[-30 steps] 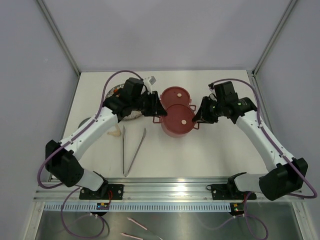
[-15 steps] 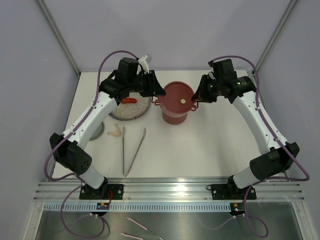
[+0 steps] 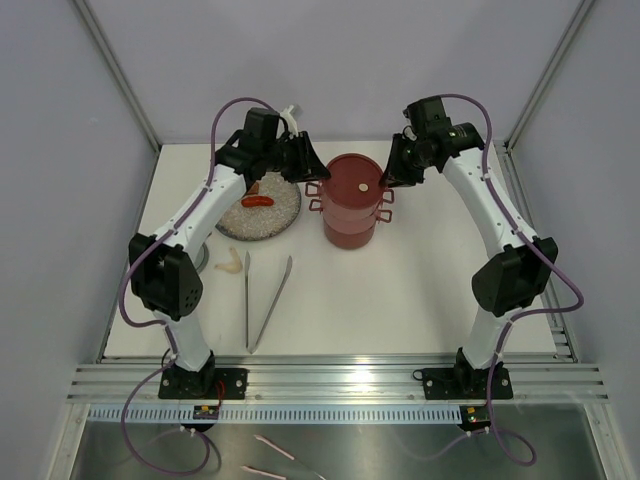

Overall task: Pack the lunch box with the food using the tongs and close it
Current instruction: Place the packing box into the packing box, then pick up the utensils from the center of the board, then place the utensils in the packing box.

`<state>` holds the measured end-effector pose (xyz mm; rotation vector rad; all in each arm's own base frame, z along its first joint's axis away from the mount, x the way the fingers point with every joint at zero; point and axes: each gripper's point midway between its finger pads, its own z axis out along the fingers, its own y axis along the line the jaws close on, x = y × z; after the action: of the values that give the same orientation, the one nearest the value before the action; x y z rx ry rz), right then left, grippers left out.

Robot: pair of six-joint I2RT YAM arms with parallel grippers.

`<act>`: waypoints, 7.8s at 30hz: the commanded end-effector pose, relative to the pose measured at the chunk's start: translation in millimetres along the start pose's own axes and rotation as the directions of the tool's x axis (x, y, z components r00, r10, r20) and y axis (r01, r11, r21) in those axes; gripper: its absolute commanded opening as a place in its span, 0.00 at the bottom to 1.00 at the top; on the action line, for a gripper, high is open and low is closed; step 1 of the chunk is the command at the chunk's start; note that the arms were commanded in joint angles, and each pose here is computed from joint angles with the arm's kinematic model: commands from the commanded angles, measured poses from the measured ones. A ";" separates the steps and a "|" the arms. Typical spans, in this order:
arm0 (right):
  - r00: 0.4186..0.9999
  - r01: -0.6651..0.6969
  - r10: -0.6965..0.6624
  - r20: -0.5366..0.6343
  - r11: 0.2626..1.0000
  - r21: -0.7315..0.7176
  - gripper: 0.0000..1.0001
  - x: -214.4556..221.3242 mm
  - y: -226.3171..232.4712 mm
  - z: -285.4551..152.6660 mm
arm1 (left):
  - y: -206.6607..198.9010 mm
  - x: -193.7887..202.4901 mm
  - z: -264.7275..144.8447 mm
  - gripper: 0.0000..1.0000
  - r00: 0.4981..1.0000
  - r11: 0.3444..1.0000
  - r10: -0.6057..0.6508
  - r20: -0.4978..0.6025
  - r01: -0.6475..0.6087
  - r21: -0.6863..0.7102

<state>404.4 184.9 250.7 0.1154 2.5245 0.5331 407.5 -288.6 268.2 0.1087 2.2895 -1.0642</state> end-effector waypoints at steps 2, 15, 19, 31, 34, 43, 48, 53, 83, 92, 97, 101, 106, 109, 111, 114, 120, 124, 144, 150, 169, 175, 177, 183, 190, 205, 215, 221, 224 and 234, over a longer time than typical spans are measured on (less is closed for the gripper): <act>0.997 0.006 0.000 0.077 0.996 -0.084 0.00 -23.7 23.0 -6.6 | -24.9 -5.7 8.1 0.00 0.999 0.991 0.031 -0.013 -0.029 0.129; 0.999 -0.032 0.037 0.040 0.993 -0.116 0.00 -5.4 21.5 2.8 | 8.2 8.4 35.9 0.00 0.998 0.997 -0.019 -0.053 0.023 0.077; 0.999 -0.039 0.043 0.023 0.990 -0.134 0.00 -0.1 23.5 7.0 | 14.1 7.6 42.5 0.00 0.998 0.997 -0.024 -0.051 0.027 0.067; 0.997 -0.074 0.069 -0.034 0.980 -0.183 0.00 22.5 26.9 18.0 | 33.4 6.4 53.7 0.00 0.998 0.999 -0.033 -0.052 0.034 0.013; 0.996 -0.078 0.071 -0.047 0.979 -0.188 0.00 27.5 26.2 22.2 | 39.6 7.6 55.9 0.00 0.998 0.999 -0.037 -0.055 0.037 -0.003; 0.995 -0.085 0.073 -0.069 0.980 -0.180 0.00 33.3 23.0 32.2 | 54.5 15.8 60.3 0.00 0.996 0.999 -0.052 -0.079 0.050 -0.022; 0.995 -0.073 0.062 -0.082 0.987 -0.146 0.00 39.2 13.4 38.0 | 70.3 34.9 64.3 0.00 0.990 0.997 -0.065 -0.122 0.060 -0.049; 0.992 -0.066 0.050 -0.120 0.989 -0.133 0.00 54.2 5.3 44.5 | 89.2 59.5 66.6 0.00 0.984 0.994 -0.082 -0.160 0.069 -0.087; 0.998 0.067 -0.067 -0.008 0.997 0.031 0.35 12.6 -15.9 28.5 | 86.1 105.7 21.3 0.46 0.974 0.986 -0.005 -0.225 -0.033 -0.163; 0.996 0.065 -0.063 0.058 0.998 -0.021 0.57 0.4 0.0 0.3 | 60.6 77.2 7.0 0.75 0.980 0.987 0.077 -0.181 -0.100 -0.124; 0.988 0.076 -0.069 0.135 0.996 -0.044 0.67 -14.2 10.7 -27.0 | 39.5 48.3 -22.5 0.80 0.983 0.975 0.151 -0.103 -0.165 -0.149; 0.978 0.082 -0.069 0.195 0.995 -0.058 0.73 -21.7 15.8 -46.0 | 39.1 35.9 -49.8 0.83 0.977 0.949 0.204 -0.055 -0.211 -0.233; 0.971 0.078 -0.054 0.234 0.993 -0.092 0.78 -20.5 20.6 -58.3 | 64.9 42.2 -92.4 0.85 0.983 0.918 0.181 -0.040 -0.183 -0.351; 0.971 0.078 -0.054 0.231 0.992 -0.096 0.80 -18.9 20.0 -54.6 | 86.2 53.3 -113.8 0.87 0.987 0.897 0.153 -0.039 -0.156 -0.415; 0.972 0.079 -0.054 0.229 0.992 -0.098 0.80 -18.6 20.0 -52.2 | 99.4 60.7 -125.3 0.89 0.992 0.884 0.120 -0.036 -0.123 -0.451; 0.974 0.084 -0.059 0.221 0.991 -0.105 0.81 -17.4 20.6 -48.2 | 112.0 63.9 -139.6 0.89 0.997 0.875 0.075 0.003 -0.064 -0.479; 0.973 0.096 -0.070 0.219 0.990 -0.108 0.81 -15.9 19.9 -44.5 | 132.7 66.1 -153.6 0.89 0.999 0.858 0.015 0.049 0.012 -0.513; 0.975 0.100 -0.075 0.209 0.989 -0.113 0.82 -12.4 19.4 -41.4 | 169.8 81.0 -167.8 0.75 0.991 0.755 -0.100 0.092 0.136 -0.642; 0.988 0.090 -0.065 0.139 0.979 -0.185 0.82 0.6 27.9 -25.4 | 280.4 155.4 -136.3 0.66 0.839 0.404 -0.410 0.358 0.519 -0.753; 0.990 0.089 -0.066 0.123 0.976 -0.198 0.82 2.0 30.1 -22.5 | 290.6 152.5 -124.9 0.66 0.814 0.381 -0.423 0.398 0.558 -0.737; 0.993 0.077 -0.058 0.105 0.979 -0.188 0.82 4.6 27.4 -16.5 | 307.4 178.6 -111.0 0.60 0.793 0.294 -0.463 0.397 0.560 -0.774; 0.994 0.070 -0.053 0.098 0.980 -0.188 0.82 5.5 27.0 -14.7 | 306.8 179.1 -112.6 0.51 0.797 0.297 -0.457 0.396 0.556 -0.776; 0.994 0.067 -0.050 0.096 0.979 -0.191 0.82 5.8 27.4 -13.5 | 307.0 179.8 -114.4 0.48 0.799 0.294 -0.453 0.396 0.553 -0.780; 0.995 0.064 -0.048 0.087 0.979 -0.194 0.82 7.5 27.4 -11.7 | 307.6 182.9 -119.6 0.33 0.802 0.282 -0.444 0.400 0.549 -0.787; 0.995 0.063 -0.047 0.086 0.979 -0.195 0.82 7.5 27.7 -11.2 | 299.2 177.7 -138.5 0.18 0.827 0.277 -0.390 0.405 0.525 -0.805; 0.976 0.017 -0.001 0.217 0.997 -0.071 0.83 -16.7 4.2 -30.9 | 143.4 80.5 -191.0 0.09 1.000 0.617 0.022 0.009 -0.006 -0.787; 0.928 -0.150 0.158 0.338 0.987 -0.051 0.83 -27.9 -31.7 -62.6 | 9.4 20.5 -123.5 0.07 0.936 0.779 0.321 -0.144 -0.348 -0.521; 0.922 -0.190 0.191 0.336 0.981 -0.037 0.83 -16.7 -43.6 -66.1 | -24.6 19.8 -66.7 0.08 0.909 0.814 0.381 -0.169 -0.417 -0.405; 0.922 -0.200 0.201 0.330 0.979 -0.035 0.83 -12.2 -45.7 -66.4 | -32.2 22.7 -47.6 0.08 0.905 0.825 0.389 -0.171 -0.425 -0.371; 0.928 -0.205 0.207 0.311 0.978 -0.039 0.83 -5.7 -46.6 -62.0 | -34.8 31.5 -17.2 0.08 0.910 0.851 0.369 -0.188 -0.412 -0.325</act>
<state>376.6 122.5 266.9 0.4264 2.2730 0.5417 355.1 -288.7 260.7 0.4743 2.4724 -0.3408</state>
